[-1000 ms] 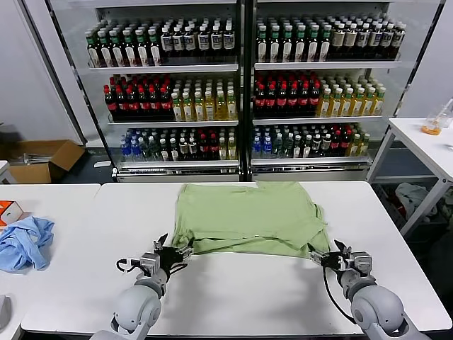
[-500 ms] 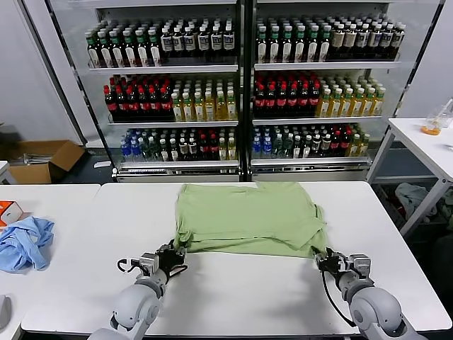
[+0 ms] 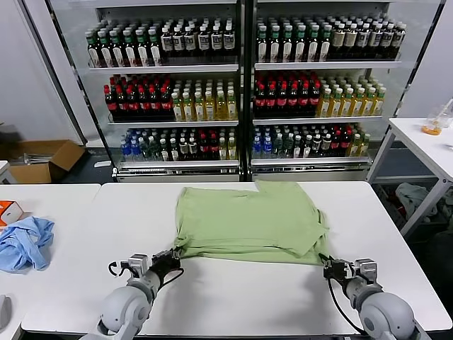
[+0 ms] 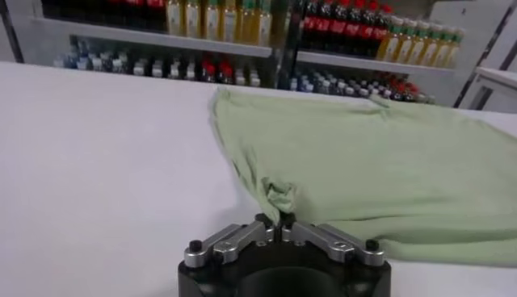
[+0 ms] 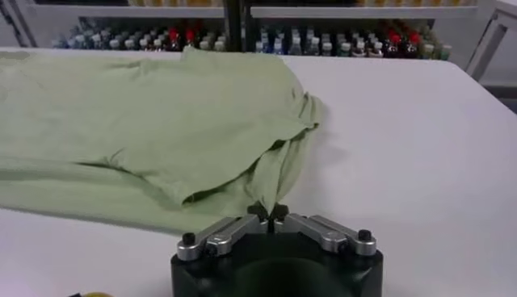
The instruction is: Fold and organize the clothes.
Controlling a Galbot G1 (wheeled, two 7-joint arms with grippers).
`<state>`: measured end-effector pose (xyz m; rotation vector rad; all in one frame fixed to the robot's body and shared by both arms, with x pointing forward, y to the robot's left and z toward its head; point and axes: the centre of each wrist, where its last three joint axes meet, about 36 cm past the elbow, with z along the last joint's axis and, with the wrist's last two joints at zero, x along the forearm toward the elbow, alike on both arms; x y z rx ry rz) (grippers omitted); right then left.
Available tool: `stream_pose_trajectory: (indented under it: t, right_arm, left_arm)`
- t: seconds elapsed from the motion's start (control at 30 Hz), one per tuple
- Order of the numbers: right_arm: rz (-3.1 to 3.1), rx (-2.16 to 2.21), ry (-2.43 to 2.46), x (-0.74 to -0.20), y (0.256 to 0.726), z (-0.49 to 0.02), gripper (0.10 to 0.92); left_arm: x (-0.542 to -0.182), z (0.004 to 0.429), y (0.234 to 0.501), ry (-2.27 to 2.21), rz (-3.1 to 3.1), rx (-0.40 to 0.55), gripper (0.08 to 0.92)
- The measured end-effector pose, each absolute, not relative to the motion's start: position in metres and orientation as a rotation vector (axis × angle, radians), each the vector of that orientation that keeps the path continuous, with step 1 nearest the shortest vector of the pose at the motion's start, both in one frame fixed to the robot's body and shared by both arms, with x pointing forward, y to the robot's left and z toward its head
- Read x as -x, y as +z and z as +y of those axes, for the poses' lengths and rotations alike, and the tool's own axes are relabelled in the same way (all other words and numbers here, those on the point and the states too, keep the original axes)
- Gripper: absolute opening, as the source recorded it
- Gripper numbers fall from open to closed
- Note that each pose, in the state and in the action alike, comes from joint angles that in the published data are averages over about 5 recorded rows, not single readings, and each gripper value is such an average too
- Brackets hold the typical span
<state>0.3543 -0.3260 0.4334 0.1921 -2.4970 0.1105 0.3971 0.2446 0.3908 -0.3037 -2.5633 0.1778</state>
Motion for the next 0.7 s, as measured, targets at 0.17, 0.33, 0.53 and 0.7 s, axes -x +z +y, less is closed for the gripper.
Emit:
stream_pose_trajectory:
  t: [0.17,0.33,0.53,0.7]
  right_arm:
    - [-2.477,-0.210,0.158,-0.333,0.442,-0.330,0.121]
    - [-2.450,-0.226,0.207,-0.312,0.450,-0.332,0.121]
    - [-2.408,-0.247,0.255,-0.285,0.456,-0.332,0.121]
    - [-2.390,-0.262,0.280,-0.270,0.460,-0.328,0.160]
  left_arm:
    - [-0.368,0.243,0.402,0.195,-2.545,0.327,0.097]
    - [-0.335,0.243,0.410,0.201,-2.522,0.342,0.097]
    - [-0.296,0.242,0.420,0.185,-2.494,0.344,0.097]
    - [-0.267,0.242,0.424,0.153,-2.460,0.338,0.097]
